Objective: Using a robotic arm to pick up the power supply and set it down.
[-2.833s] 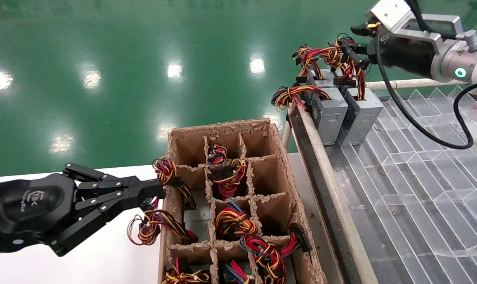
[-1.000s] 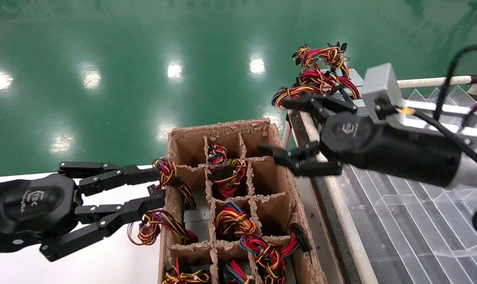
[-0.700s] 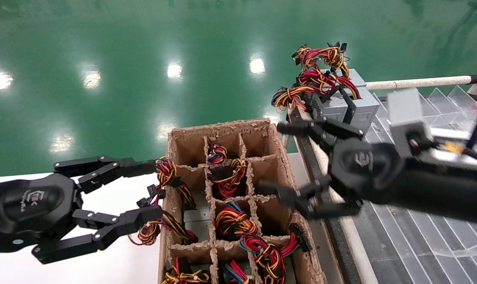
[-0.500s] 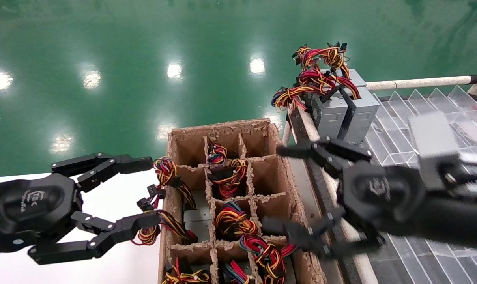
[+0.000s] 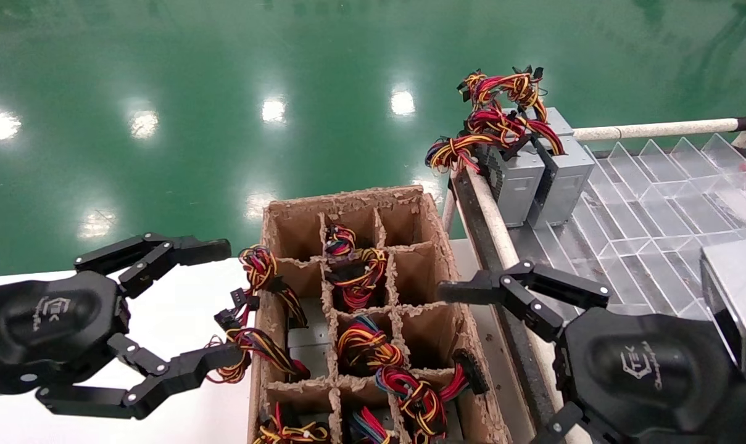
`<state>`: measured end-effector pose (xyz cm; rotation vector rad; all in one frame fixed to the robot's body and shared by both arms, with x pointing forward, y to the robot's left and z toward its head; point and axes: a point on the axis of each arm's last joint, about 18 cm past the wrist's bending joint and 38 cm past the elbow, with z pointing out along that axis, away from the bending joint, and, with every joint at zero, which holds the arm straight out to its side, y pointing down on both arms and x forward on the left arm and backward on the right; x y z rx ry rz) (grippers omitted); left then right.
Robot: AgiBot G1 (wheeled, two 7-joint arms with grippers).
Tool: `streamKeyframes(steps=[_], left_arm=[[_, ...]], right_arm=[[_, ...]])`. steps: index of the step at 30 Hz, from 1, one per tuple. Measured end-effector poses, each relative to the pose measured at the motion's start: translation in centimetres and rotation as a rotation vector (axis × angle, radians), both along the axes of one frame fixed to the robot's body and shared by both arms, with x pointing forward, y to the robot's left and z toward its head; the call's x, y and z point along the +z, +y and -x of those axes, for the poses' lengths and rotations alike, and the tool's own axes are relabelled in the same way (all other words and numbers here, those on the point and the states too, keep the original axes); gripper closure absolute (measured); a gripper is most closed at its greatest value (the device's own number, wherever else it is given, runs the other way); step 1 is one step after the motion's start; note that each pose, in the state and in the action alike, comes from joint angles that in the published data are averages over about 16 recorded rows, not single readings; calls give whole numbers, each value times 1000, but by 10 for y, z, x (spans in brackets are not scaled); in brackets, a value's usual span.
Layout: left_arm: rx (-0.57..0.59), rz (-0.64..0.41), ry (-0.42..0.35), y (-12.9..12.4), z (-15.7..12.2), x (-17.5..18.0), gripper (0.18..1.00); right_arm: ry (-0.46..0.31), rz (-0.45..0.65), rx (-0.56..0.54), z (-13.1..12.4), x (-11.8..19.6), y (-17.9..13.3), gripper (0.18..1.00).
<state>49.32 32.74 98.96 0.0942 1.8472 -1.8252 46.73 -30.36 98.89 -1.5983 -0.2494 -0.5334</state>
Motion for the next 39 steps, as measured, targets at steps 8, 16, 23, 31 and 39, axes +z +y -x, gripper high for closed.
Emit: streamKeyframes(steps=[8, 16, 23, 31, 39], left_arm=[[0, 0, 0, 0, 0, 0, 194], [0, 0, 0, 0, 0, 0, 184], [0, 0, 0, 0, 0, 0, 184], [0, 0, 0, 0, 0, 0, 184], [0, 0, 0, 0, 0, 0, 184]], right_arm=[[0, -4, -9, -3, 1, 1, 179], [0, -6, -16, -6, 2, 1, 179], [0, -7, -19, -7, 3, 1, 179], [0, -7, -21, -7, 3, 1, 179], [-1, -7, -22, -8, 3, 1, 179]])
